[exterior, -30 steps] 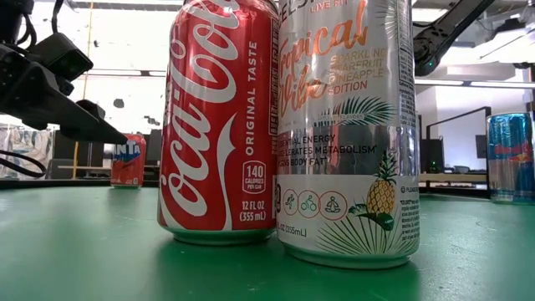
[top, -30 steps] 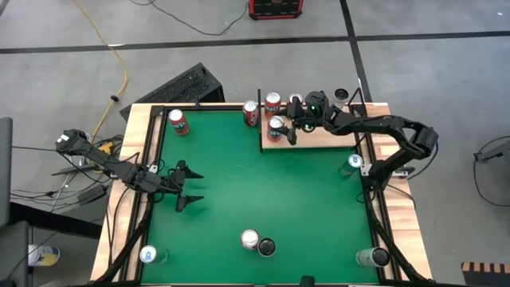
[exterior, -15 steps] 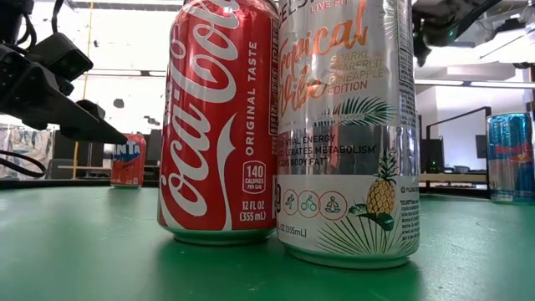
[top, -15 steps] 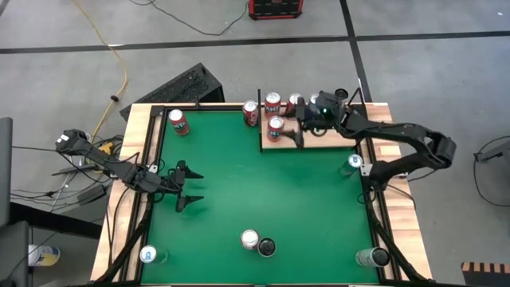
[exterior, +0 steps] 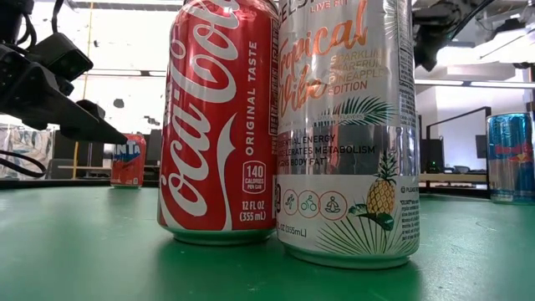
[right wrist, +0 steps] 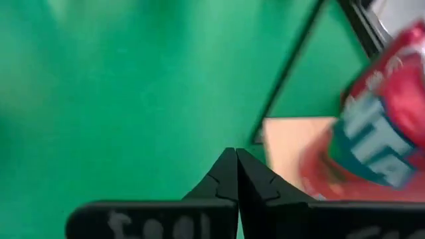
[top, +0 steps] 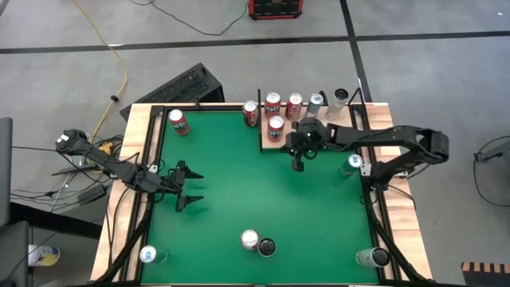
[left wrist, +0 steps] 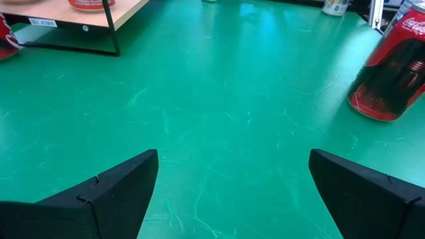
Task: Place canned beverage on shelf
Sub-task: Put the bottom red soda can on the shelf aligned with the other red soda can
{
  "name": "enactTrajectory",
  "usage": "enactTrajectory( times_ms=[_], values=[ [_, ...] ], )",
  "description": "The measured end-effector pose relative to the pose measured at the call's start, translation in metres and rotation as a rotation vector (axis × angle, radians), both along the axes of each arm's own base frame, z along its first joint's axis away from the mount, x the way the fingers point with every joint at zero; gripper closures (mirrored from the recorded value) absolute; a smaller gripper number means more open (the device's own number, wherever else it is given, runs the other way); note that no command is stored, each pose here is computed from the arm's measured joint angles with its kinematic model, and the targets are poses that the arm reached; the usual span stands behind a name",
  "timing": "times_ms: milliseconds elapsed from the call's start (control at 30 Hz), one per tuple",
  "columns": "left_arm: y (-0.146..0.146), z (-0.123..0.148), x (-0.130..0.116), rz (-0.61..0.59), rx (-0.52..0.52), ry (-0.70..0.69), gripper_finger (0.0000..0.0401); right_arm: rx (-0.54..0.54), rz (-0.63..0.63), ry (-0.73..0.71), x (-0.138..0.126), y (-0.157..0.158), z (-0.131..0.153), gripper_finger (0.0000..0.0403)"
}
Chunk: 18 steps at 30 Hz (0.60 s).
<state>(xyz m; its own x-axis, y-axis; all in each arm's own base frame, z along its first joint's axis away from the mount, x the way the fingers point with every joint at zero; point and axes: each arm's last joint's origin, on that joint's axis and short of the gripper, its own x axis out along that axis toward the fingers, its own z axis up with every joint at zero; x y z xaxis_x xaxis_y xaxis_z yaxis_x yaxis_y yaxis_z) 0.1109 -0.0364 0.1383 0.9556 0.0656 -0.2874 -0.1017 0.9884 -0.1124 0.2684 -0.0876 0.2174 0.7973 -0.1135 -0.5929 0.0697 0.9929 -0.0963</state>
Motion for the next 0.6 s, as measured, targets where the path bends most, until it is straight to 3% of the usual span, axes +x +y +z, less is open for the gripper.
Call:
enactTrajectory(
  times_ms=[233, 600],
  values=[
    [0.000, 0.000, 0.000, 0.000, 0.000, 0.000, 0.0025, 0.014, -0.106, 0.043, -0.001, -0.023, -0.014, 0.0386],
    [0.000, 0.000, 0.000, 0.000, 0.000, 0.000, 0.0025, -0.010, -0.120, 0.035, 0.003, -0.035, -0.023, 0.0386]
  ],
)
